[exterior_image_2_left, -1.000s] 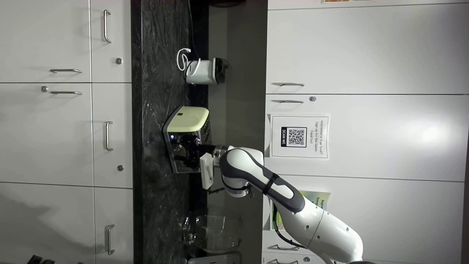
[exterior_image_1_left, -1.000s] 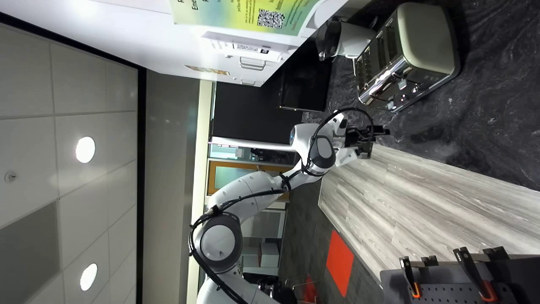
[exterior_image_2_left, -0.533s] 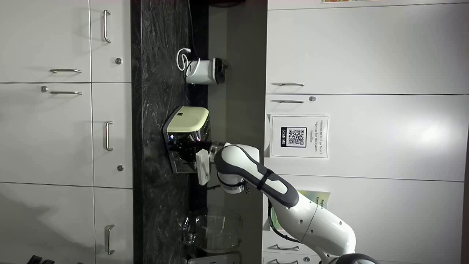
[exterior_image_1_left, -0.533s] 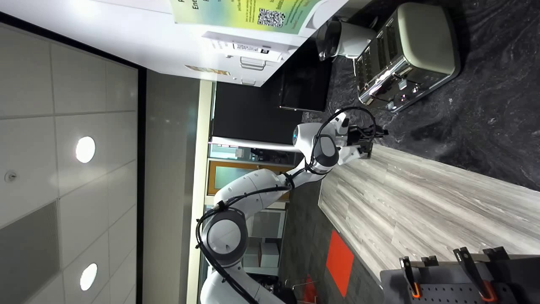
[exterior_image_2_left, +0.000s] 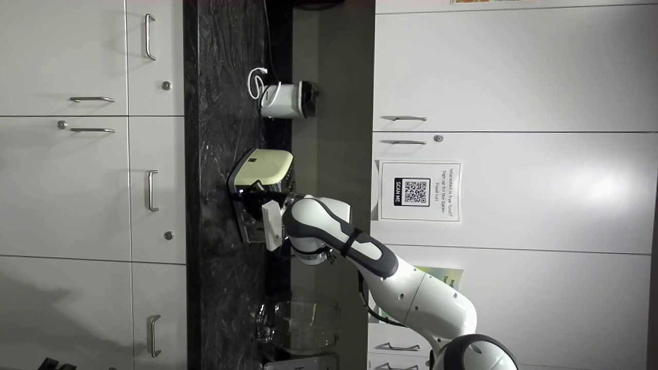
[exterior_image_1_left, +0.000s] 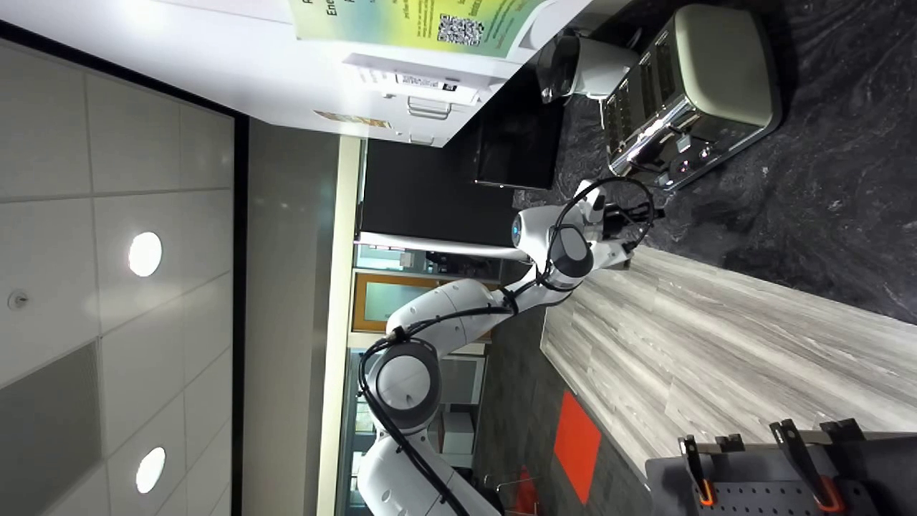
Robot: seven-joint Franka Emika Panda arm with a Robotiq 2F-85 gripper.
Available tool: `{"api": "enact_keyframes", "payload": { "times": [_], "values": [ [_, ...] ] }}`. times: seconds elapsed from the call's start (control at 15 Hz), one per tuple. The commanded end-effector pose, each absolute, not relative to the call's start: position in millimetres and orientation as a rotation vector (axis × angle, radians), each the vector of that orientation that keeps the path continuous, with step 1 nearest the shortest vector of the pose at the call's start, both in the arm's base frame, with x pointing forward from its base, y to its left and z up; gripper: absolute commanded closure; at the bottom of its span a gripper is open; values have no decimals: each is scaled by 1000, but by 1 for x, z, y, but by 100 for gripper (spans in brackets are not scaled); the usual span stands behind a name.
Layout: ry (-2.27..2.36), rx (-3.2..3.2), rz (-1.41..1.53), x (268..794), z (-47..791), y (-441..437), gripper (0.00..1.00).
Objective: Turn off the left side of the toaster
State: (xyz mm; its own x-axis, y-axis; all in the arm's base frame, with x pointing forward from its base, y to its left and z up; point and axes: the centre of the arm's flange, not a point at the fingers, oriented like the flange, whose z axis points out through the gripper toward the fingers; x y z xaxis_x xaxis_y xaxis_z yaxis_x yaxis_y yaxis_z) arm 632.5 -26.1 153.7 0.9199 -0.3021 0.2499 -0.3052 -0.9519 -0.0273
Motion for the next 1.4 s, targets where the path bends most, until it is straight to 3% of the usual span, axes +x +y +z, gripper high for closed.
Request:
{"api": "enact_keyframes", "payload": {
  "times": [0.0,0.87,1.33],
  "values": [
    [-564,3014,476,648,144,-24,100],
    [-733,2878,675,660,141,-29,100],
    [-829,2869,632,656,145,-31,100]
  ]
}}
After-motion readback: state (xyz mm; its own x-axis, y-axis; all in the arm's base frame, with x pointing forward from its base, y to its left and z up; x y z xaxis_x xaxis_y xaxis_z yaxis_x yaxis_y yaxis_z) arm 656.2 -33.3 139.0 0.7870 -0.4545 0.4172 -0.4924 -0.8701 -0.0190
